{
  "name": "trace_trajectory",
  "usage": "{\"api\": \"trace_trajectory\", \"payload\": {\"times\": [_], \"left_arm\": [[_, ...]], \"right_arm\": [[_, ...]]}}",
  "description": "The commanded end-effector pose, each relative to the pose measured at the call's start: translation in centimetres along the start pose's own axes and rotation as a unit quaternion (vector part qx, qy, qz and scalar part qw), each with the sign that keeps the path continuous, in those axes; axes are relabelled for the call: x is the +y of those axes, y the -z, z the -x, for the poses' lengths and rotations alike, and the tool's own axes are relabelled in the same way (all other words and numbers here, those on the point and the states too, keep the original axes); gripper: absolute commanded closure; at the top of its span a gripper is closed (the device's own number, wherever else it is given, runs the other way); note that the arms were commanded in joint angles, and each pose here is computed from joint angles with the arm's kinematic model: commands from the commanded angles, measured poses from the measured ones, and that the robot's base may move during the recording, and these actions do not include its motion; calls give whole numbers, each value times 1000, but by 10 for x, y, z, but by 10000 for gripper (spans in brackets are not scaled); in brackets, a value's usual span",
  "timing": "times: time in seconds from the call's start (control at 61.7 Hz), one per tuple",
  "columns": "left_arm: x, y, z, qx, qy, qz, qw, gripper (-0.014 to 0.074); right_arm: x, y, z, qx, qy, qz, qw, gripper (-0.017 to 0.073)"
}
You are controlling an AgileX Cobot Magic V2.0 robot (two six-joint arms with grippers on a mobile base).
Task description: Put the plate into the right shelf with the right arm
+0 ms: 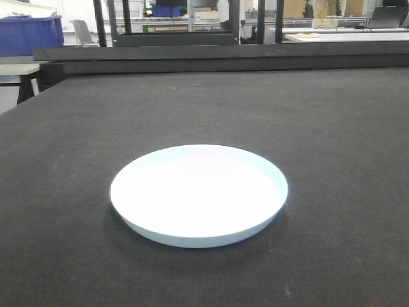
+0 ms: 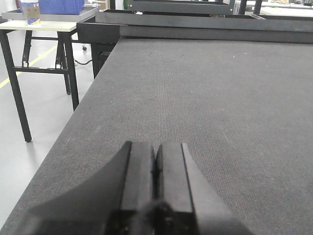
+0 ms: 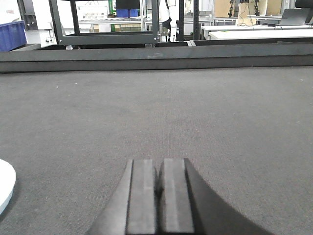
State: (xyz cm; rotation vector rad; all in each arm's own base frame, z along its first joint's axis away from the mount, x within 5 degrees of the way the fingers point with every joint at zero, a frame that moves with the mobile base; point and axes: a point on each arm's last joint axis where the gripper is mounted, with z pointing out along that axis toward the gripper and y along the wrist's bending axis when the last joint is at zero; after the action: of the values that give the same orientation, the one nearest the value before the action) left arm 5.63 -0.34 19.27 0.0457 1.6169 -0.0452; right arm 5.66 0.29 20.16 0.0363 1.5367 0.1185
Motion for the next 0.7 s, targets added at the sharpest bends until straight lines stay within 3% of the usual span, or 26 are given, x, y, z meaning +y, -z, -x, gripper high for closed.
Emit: {"api": "trace_trajectory", "payload": {"times": [0.0, 0.68], "left_arm": [[0, 0, 5, -41, 5, 2, 999, 640], [0, 0, 5, -41, 5, 2, 999, 640]], "right_arm": [[1, 2, 10, -50, 4, 3, 999, 504], [1, 2, 11, -59, -1, 4, 998, 504]]}}
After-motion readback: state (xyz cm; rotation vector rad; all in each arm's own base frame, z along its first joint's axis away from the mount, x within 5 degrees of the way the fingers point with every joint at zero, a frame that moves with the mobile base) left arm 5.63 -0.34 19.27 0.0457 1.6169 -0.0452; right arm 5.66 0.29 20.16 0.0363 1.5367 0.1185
